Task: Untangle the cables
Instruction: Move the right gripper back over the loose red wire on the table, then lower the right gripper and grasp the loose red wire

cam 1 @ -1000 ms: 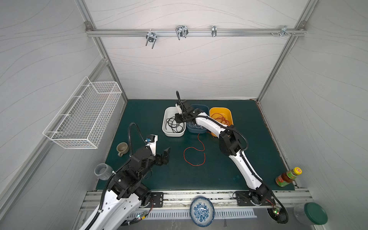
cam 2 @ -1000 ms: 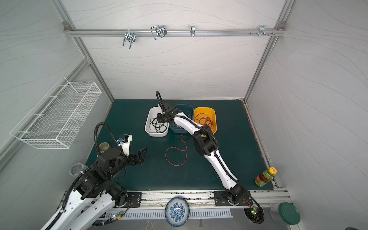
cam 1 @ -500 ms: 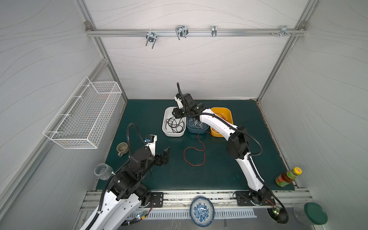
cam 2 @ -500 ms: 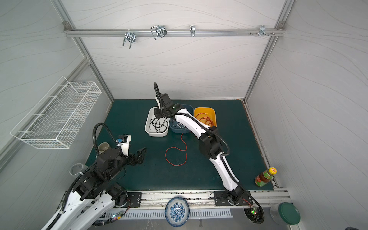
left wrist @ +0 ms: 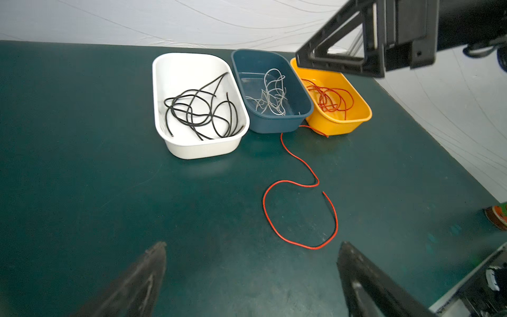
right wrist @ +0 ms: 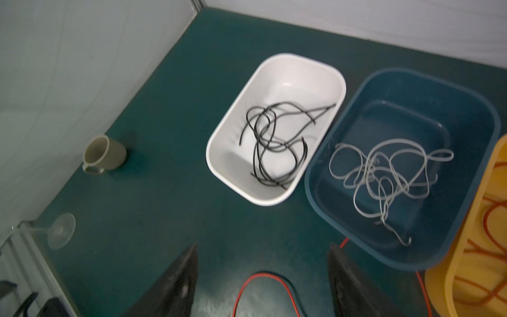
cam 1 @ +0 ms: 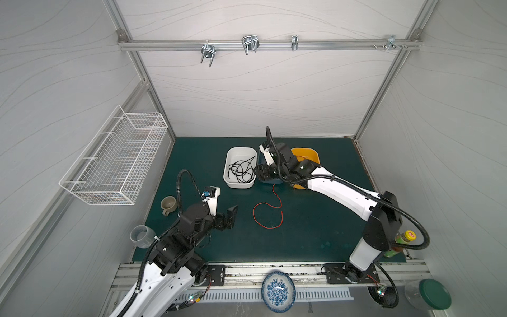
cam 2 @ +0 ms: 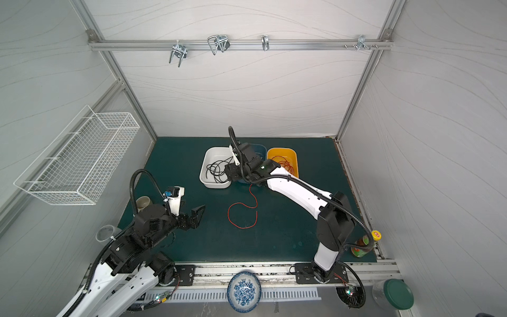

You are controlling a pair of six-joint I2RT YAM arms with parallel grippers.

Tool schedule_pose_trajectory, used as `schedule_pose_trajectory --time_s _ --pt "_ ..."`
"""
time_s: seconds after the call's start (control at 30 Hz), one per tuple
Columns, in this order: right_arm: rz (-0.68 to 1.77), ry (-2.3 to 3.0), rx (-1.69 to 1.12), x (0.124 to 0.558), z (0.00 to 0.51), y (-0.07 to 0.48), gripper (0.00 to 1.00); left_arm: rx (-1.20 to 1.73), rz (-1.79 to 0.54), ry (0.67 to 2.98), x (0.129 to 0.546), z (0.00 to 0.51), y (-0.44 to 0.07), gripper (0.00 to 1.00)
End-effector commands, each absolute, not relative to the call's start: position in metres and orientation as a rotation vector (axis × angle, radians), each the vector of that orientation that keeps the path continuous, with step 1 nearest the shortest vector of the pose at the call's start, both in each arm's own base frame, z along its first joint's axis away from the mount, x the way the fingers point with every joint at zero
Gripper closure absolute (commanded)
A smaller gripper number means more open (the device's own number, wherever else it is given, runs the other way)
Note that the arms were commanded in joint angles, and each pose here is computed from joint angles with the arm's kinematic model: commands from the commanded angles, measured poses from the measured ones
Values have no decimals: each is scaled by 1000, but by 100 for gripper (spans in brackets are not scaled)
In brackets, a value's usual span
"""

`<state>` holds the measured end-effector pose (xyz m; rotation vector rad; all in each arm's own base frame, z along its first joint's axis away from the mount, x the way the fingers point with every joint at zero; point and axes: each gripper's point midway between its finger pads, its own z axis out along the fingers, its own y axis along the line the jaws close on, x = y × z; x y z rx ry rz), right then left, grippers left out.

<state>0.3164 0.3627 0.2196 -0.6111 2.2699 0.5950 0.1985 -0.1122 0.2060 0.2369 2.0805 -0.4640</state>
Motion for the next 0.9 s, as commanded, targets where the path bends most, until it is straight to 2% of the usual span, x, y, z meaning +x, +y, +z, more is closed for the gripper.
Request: schedule_pose_trajectory --time_s 0.0,0.37,0.87 --pt "631 2285 -540 299 213 346 26 293 -546 2030 197 217 -127 2" --pt "528 2515 -411 262 114 309 27 356 -646 1998 188 219 -142 1" --pt "373 2712 -356 254 40 297 28 349 -618 2024 191 214 -140 1"
